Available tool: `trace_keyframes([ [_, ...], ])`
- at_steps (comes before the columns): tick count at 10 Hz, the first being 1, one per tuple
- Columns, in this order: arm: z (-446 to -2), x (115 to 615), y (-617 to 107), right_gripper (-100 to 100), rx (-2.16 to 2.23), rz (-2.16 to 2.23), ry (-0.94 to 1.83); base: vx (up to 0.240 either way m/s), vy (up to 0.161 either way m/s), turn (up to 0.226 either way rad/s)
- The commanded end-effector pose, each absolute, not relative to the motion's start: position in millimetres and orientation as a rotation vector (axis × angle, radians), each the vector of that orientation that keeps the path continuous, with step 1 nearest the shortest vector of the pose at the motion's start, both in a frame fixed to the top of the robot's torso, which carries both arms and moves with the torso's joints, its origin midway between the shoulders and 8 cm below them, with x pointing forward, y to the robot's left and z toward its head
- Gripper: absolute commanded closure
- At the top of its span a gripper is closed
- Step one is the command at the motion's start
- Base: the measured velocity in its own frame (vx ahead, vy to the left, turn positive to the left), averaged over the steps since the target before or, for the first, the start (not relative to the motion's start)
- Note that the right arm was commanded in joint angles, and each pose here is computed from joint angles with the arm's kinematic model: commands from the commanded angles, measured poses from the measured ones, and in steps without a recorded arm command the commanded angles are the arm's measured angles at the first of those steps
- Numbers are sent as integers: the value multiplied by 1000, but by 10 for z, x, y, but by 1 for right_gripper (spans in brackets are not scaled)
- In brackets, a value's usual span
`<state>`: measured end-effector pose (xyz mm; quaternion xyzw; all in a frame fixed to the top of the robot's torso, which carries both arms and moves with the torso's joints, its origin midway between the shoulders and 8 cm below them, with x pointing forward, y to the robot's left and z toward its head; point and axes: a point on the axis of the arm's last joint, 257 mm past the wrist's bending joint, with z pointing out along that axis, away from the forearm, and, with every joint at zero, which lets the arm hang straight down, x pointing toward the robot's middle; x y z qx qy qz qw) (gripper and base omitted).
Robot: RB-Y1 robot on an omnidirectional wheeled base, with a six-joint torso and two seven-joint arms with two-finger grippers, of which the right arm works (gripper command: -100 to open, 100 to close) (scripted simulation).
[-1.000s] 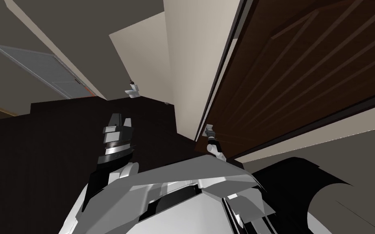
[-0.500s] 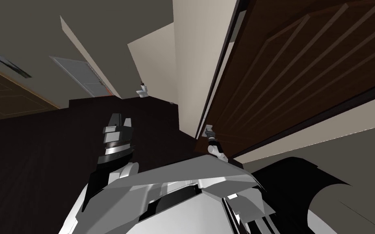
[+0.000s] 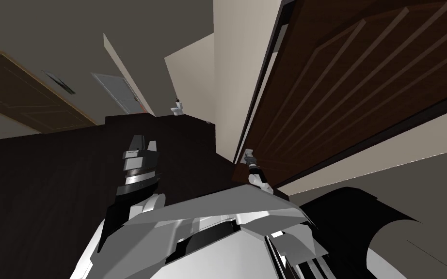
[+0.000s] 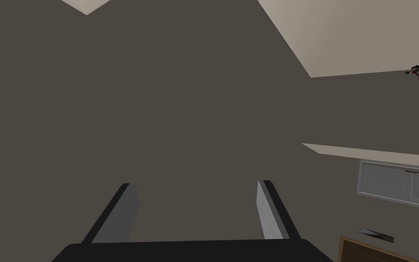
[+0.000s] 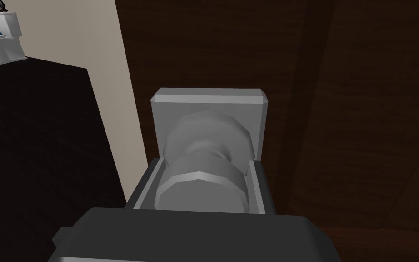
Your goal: Pull the door open
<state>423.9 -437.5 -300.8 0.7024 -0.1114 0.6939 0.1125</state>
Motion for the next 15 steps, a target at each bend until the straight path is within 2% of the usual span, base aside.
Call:
trace_keyframes([
  [1,-2994,4228,-4353,100,2063,2048,-316,-272,-42,151],
  [7,-2965,4145,-4271,100,2086,2085,-266,-208,-44,147],
  [15,-2979,4044,-4195,100,2118,2110,-214,-197,-28,107],
])
